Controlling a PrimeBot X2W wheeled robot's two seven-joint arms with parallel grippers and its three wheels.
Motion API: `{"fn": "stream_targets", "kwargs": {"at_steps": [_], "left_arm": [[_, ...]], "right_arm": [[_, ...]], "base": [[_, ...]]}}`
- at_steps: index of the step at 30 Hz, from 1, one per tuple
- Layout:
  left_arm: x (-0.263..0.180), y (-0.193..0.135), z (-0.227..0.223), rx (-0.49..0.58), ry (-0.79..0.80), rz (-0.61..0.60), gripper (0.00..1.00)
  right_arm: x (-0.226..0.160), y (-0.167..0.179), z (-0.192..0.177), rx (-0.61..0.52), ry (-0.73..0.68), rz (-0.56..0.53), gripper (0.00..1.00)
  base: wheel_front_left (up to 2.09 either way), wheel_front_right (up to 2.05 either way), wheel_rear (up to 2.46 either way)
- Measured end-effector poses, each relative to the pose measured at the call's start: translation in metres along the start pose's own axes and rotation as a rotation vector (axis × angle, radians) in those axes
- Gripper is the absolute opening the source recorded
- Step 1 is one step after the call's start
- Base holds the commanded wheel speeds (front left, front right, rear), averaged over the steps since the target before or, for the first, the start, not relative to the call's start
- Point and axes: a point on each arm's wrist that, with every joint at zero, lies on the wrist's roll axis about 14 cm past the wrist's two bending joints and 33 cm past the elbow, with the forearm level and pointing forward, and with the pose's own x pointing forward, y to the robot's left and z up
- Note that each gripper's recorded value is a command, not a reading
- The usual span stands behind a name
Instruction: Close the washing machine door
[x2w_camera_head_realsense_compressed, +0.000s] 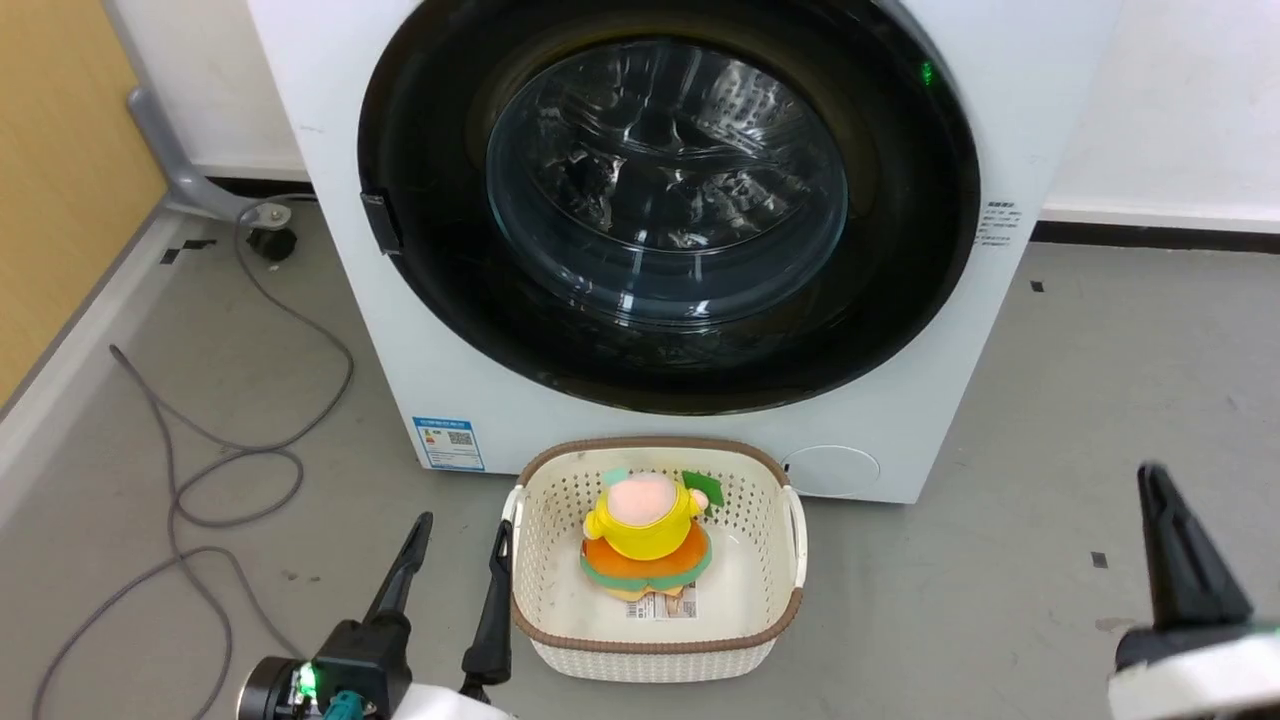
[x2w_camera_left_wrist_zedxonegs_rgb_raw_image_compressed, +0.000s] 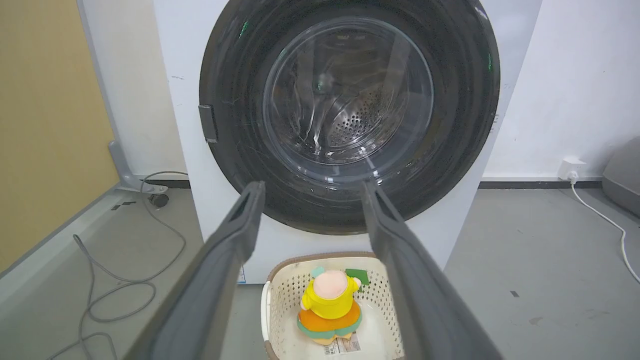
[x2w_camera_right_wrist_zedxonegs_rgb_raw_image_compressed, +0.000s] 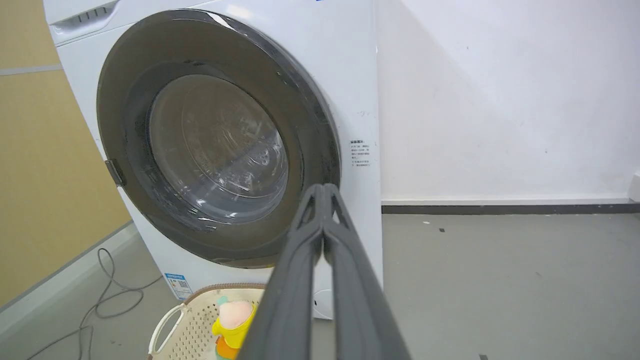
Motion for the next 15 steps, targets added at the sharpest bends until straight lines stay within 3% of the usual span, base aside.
{"fn": "stream_targets", "kwargs": {"at_steps": [1,2,15], "left_arm": [[-0.001,-0.001,-0.001,0.000,0.003,-0.002,1.00],[-0.002,-0.001,-0.002,0.001,0.008,-0.004,1.00],[-0.012,0.001,-0.010,0.017,0.036,0.010,1.00]], "right_arm": [[-0.005,0.001,-0.002,0.011,0.007,-0.014,0.37],[-0.009,0.002,-0.004,0.012,0.018,-0.022,1.00],[-0.031,0.016,-0.018,0.016,0.074,-0.029,1.00]], "base": [[0.00,0.00,0.00],[0.00,0.00,0.00],[0.00,0.00,0.00]]}}
